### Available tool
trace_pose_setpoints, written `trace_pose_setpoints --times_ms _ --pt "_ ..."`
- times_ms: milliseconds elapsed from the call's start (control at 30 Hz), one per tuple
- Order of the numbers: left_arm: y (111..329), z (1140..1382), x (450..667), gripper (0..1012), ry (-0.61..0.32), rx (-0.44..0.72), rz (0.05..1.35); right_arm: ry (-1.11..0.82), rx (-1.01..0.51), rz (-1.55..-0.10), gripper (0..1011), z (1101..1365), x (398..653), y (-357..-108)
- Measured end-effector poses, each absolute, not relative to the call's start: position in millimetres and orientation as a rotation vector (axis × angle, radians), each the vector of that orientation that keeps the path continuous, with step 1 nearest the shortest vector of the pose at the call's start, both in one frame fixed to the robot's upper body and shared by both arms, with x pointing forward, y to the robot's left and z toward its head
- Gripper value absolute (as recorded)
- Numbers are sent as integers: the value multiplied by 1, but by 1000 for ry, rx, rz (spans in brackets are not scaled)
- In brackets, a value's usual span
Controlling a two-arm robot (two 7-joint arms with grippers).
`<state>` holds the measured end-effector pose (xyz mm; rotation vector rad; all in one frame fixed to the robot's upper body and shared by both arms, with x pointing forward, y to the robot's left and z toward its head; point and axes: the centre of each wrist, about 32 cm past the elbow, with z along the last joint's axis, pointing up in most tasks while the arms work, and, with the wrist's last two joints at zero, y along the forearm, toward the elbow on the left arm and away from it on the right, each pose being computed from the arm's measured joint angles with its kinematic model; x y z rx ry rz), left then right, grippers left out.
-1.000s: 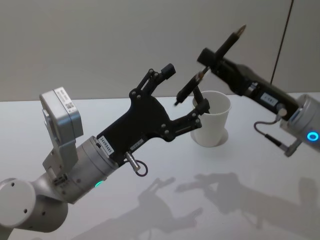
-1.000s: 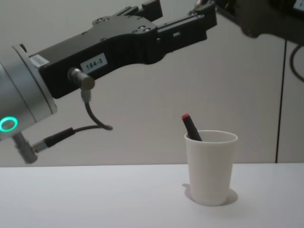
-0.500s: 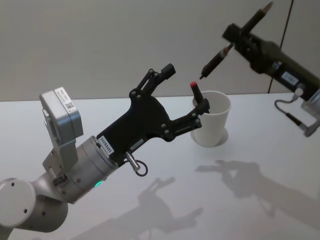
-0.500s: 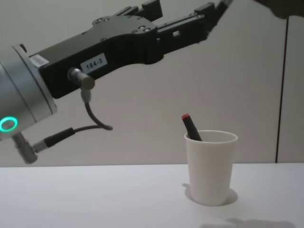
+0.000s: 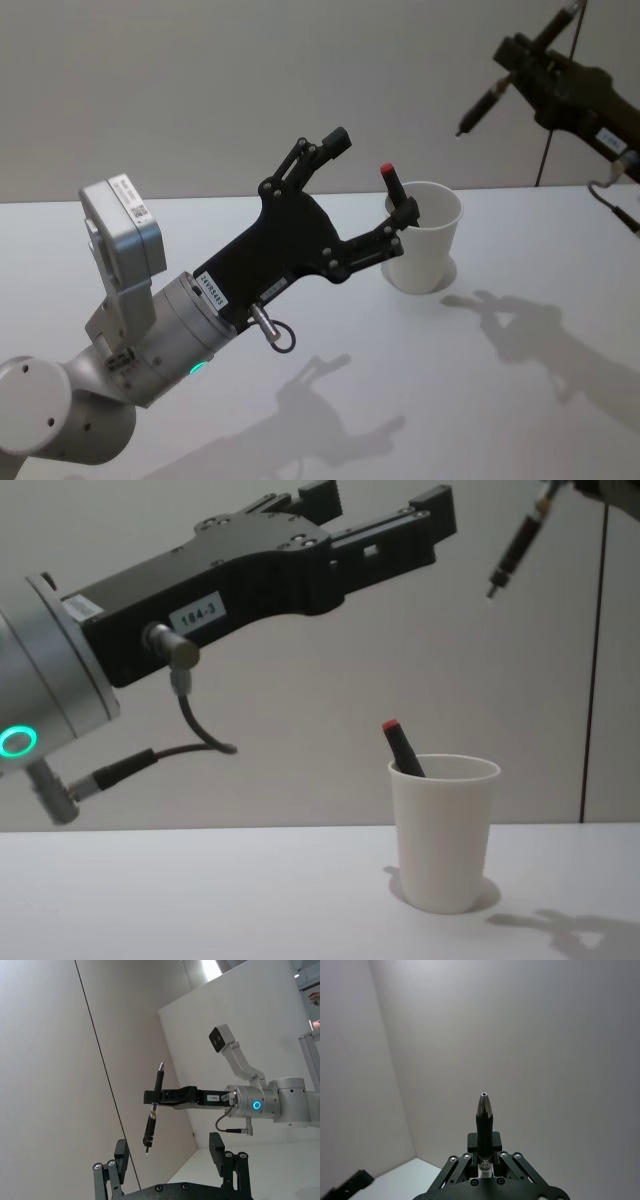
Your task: Place the pen into the pen holder.
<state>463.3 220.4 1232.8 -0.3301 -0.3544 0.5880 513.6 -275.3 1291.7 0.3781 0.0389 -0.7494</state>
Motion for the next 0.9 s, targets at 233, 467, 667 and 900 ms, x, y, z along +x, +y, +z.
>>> trace_pose_setpoints --times_ms 233,467,667,900 --pt "220 1233 463 1001 -354 -330 588 -7 321 -856 145 1286 515 -282" --pt "220 1233 463 1001 -354 -330 588 -33 263 -954 144 1273 519 -284" --pt "220 1233 463 1001 -354 -330 588 -33 232 -991 145 1261 524 -283" --pt "220 1233 463 1001 -354 -330 588 -18 230 -974 144 1251 532 -276"
